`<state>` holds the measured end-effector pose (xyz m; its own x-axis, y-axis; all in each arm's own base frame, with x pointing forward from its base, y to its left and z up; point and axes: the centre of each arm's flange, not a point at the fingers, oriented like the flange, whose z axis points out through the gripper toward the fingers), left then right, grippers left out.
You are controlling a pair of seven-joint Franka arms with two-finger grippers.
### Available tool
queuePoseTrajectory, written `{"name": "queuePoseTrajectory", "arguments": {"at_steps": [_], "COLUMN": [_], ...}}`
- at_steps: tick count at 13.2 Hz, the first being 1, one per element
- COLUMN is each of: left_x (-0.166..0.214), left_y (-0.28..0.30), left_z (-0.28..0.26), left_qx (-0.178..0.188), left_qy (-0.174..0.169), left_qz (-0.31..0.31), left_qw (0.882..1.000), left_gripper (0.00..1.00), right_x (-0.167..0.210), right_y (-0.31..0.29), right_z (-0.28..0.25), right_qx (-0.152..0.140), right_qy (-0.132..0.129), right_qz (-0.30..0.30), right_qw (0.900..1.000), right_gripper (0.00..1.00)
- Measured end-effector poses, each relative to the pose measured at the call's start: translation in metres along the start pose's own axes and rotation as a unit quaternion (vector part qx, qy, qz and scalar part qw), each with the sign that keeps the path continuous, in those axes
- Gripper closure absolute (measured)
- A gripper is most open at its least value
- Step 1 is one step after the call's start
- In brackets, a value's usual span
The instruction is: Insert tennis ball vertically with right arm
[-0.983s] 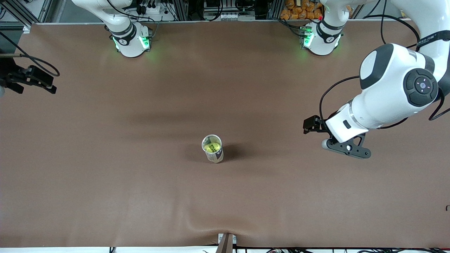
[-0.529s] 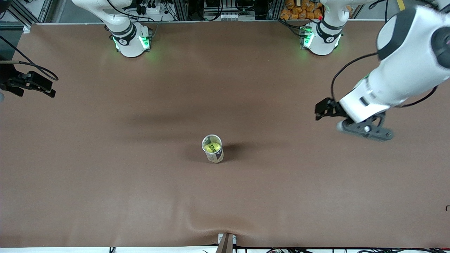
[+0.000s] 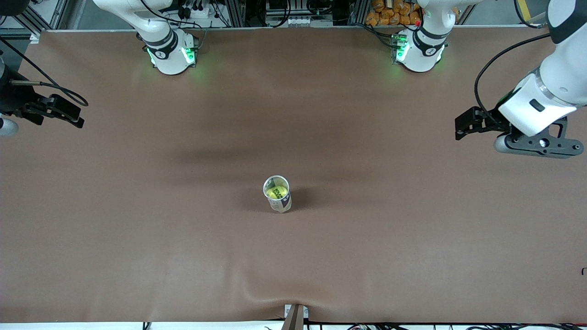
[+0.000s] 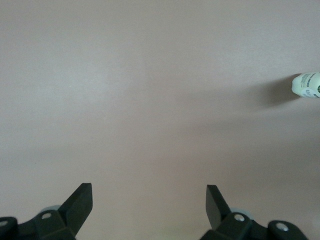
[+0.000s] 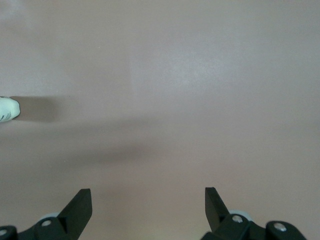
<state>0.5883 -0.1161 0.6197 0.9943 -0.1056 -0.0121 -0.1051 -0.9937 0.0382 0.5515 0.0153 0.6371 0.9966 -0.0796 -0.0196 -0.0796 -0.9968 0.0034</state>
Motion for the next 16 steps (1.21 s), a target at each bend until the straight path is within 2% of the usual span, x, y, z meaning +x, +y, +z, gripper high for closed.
{"name": "queuePoseTrajectory", "arguments": {"at_steps": [5, 11, 16], "left_x": [-0.014, -0.085, -0.103], "left_y": [-0.048, -0.032, -0.024], "left_z": [-0.024, -0.015, -0.016], "left_qx": [0.016, 0.039, 0.042], "left_qy": [0.02, -0.001, 0.009], "left_qz": [-0.021, -0.014, -0.006], "left_qw": [0.999, 0.999, 0.999], "left_gripper": [0.0, 0.0, 0.0], "right_x": [0.0, 0.001, -0.005], "right_y": [0.002, 0.002, 0.003], "right_z": [0.002, -0.009, -0.005], "right_qx": [0.0, 0.001, -0.002], "right_qy": [-0.001, 0.012, -0.014], "right_qz": [-0.011, -0.011, -0.011], "right_qw": [1.0, 1.0, 1.0], "right_gripper": [0.0, 0.0, 0.0]}}
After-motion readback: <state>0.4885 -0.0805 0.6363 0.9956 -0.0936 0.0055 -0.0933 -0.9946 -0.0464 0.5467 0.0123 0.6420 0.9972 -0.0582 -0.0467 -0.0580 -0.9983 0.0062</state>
